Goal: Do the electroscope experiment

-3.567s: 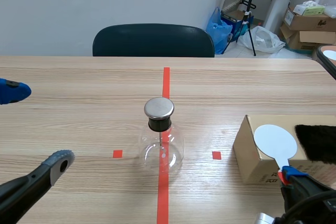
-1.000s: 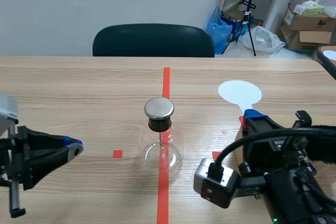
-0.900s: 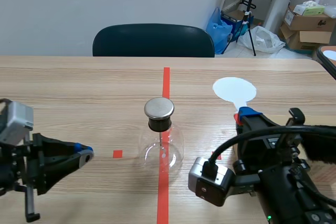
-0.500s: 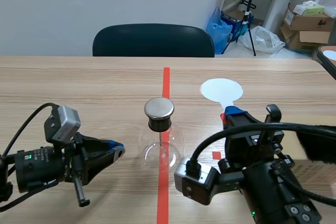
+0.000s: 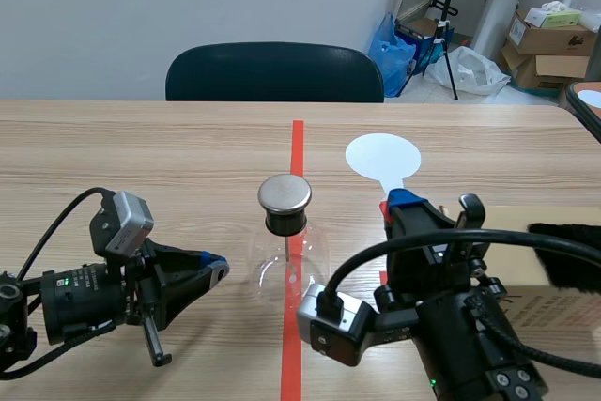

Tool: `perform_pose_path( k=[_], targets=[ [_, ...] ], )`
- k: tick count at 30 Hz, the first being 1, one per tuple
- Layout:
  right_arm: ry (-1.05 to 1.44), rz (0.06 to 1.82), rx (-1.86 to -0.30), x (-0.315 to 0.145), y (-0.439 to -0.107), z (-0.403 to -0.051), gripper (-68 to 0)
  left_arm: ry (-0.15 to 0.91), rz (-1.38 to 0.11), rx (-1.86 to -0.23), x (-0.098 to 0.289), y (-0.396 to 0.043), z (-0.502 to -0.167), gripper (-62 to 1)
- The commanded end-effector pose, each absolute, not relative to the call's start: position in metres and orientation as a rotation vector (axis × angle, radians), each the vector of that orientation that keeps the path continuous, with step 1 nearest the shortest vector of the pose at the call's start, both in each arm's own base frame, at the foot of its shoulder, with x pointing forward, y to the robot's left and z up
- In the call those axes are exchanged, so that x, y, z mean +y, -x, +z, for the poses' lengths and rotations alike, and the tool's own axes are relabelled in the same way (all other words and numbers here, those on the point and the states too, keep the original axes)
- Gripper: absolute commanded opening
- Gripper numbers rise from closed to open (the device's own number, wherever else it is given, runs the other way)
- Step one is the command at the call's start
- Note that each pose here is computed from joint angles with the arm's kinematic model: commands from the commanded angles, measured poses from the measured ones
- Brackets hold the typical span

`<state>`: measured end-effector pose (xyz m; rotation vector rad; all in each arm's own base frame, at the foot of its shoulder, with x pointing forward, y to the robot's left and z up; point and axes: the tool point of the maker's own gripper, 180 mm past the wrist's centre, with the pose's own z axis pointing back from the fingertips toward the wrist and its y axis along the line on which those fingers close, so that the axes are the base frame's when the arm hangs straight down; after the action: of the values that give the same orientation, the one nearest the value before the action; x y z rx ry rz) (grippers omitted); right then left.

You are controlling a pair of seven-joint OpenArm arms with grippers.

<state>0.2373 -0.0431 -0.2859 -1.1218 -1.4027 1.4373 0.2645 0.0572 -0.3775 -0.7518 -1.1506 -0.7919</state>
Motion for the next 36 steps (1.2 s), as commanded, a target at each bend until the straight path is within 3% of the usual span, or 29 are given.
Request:
perform_pose_path(
  k=[1,36],
  targets=[
    [1.151,1.405,-1.416,-0.0463,-0.2425,-0.2767,-66.5,0.764,-0.792,-1.195,0.0534,-0.2702,-0.3662,-57.9],
    [1.152,1.403,-1.415,-0.0467,-0.2427,-0.2766,-66.5,0.748,-0.793,-1.2,0.0547,-0.2717,-0.3672,-57.9]
  ],
)
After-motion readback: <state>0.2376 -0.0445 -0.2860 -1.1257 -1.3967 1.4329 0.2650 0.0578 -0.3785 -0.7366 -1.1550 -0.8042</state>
